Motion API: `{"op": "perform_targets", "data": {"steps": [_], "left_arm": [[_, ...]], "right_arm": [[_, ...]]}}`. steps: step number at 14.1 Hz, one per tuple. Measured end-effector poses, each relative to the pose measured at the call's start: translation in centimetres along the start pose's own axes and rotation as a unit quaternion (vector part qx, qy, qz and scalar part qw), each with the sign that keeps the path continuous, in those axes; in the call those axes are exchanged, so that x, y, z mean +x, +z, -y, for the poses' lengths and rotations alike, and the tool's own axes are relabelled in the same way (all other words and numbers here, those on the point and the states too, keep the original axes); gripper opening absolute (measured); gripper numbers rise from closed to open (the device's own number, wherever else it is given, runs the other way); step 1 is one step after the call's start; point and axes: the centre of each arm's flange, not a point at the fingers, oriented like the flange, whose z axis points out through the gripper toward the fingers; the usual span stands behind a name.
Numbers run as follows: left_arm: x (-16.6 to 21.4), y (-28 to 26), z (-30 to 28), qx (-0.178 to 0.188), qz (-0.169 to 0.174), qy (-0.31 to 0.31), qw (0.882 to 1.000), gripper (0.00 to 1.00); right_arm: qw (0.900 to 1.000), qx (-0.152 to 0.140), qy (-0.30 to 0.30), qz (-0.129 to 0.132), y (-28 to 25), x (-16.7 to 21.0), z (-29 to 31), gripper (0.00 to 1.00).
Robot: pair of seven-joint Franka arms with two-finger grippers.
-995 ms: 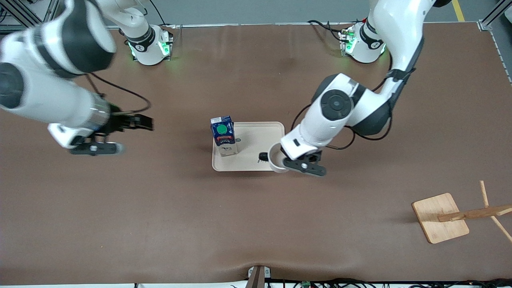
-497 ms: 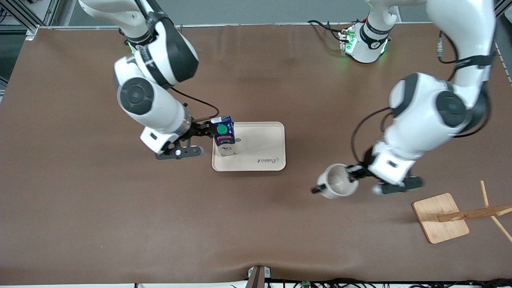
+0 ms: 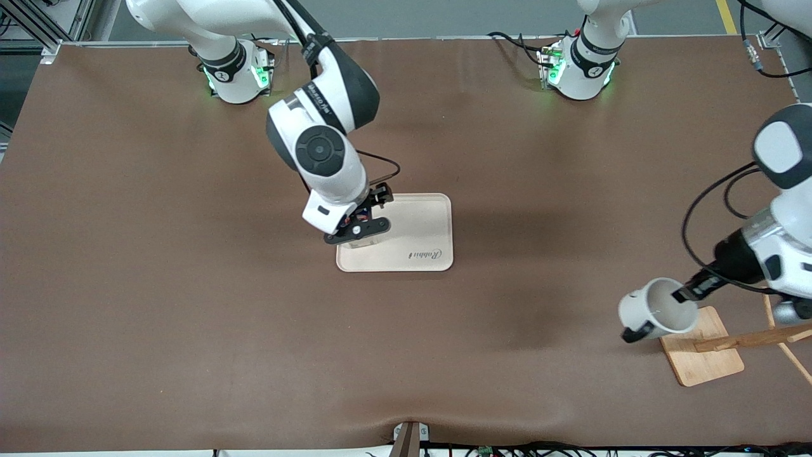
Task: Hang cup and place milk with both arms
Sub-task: 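Hang the mug handle on the stand peg while the right gripper grasps milk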
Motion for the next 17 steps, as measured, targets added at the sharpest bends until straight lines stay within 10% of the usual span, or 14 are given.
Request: {"op": "perform_targets", "data": {"steps": [5,9,17], "left_arm": [[2.4,-1.8,1.8,-0.068,0.006,-0.193,0.979,0.07],[5.0,-2.2,5.0,-0.103,0.029,-0.332,0.937,0.07],[5.1,-1.0,7.4,-0.061,0.076,-0.468,0.878,0.07]], "right_arm": [[0.999,-0.04,-0.011,0.009,1.0,-0.2,-1.1,1.0],[0.999,-0.042,-0.008,0.008,-0.7,-0.1,-1.7,1.0],[0.999,-0.047,-0.011,0.02,0.1,-0.5,-1.4,1.0]]}}
